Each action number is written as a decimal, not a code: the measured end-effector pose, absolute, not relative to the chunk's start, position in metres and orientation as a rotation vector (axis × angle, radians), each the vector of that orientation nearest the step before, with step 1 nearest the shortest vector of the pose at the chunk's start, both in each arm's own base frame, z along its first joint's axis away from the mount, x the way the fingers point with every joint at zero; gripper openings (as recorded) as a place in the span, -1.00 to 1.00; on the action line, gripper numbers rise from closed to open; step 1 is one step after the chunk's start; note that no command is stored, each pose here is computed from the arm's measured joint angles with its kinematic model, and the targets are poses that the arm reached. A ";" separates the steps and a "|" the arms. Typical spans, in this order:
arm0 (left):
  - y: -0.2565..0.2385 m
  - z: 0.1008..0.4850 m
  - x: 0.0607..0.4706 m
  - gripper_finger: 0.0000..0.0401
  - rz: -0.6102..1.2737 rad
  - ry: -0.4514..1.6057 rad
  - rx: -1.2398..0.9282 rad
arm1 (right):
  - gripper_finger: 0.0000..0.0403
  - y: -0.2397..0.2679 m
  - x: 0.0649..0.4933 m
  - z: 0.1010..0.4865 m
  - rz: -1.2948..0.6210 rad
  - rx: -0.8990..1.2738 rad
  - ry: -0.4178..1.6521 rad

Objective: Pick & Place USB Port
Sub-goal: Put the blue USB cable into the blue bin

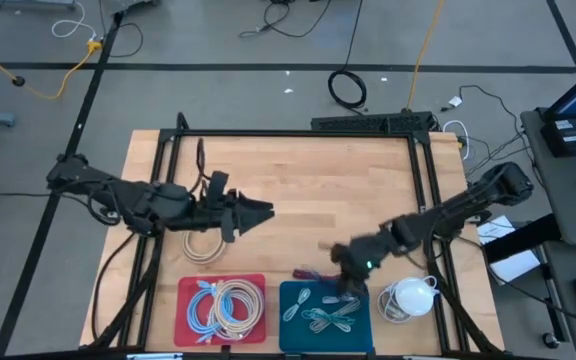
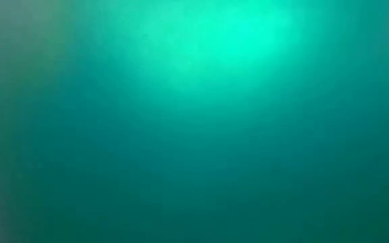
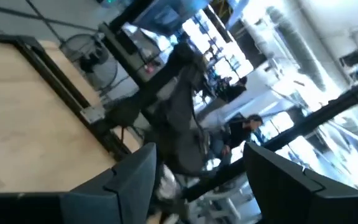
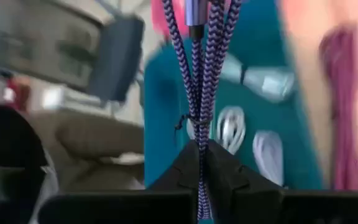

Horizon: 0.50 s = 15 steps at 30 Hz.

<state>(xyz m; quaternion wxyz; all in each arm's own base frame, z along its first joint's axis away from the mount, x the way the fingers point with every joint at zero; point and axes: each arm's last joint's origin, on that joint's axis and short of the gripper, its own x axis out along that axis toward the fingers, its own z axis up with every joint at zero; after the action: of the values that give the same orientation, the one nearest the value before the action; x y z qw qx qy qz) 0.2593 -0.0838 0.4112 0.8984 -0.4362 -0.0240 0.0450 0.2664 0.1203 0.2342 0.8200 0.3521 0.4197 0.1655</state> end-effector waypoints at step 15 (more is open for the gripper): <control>-0.092 0.400 0.257 0.23 0.182 0.019 -0.927 | -1.00 0.170 0.248 0.187 0.255 0.613 1.132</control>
<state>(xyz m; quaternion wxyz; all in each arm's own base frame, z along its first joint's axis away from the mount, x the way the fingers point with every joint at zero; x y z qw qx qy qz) 0.2574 -0.0922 0.3996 0.8904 -0.4466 0.0089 0.0875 0.2482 0.1696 0.1872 0.7922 0.2852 0.5263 0.1184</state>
